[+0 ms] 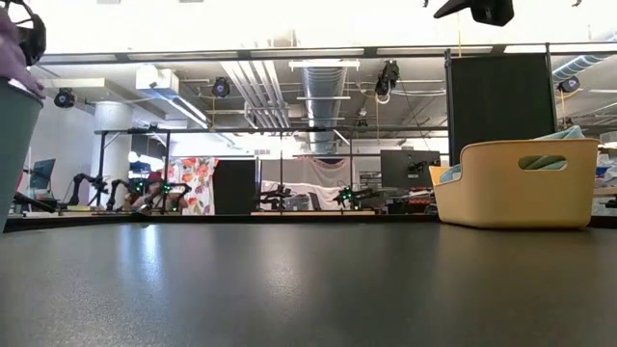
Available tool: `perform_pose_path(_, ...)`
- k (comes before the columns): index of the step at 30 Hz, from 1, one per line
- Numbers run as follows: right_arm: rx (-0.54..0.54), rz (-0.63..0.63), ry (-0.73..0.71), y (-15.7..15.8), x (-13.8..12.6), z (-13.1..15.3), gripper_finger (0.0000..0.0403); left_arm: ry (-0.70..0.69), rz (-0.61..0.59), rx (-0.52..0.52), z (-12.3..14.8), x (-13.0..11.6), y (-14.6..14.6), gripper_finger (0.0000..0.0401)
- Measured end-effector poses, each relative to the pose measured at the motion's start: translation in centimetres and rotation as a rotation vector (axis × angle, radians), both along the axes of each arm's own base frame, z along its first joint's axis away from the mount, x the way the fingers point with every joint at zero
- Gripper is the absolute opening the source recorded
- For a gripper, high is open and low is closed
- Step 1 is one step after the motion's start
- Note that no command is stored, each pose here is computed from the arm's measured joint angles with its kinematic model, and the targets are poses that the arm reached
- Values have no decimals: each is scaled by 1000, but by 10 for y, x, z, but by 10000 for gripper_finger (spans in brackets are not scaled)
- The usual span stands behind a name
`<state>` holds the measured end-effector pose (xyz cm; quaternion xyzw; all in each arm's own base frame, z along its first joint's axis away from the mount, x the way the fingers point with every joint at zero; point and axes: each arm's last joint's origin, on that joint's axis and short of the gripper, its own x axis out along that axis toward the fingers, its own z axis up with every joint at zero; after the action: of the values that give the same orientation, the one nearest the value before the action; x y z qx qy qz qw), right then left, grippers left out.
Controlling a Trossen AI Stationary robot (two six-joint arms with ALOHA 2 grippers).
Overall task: Sort microfiber towel by color & place in baskets
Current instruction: Put the purple microfiber towel into the green bin
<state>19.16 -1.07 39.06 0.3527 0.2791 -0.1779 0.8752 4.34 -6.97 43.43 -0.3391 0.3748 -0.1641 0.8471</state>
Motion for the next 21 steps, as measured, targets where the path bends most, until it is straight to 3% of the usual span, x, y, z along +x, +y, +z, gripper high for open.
perform_pose_path(3,6,3,1,1,1,0,174,7,-3,-5,20,-7,15,0)
perform_pose_path(6,19,2,6,3,0,-1,170,92,-15,-85,32,-12,23,0)
perform_pose_path(12,21,45,13,12,2,-2,166,288,-84,-95,26,-12,10,0)
perform_pose_path(21,12,48,20,13,4,-3,168,208,-144,-75,3,10,-39,0)
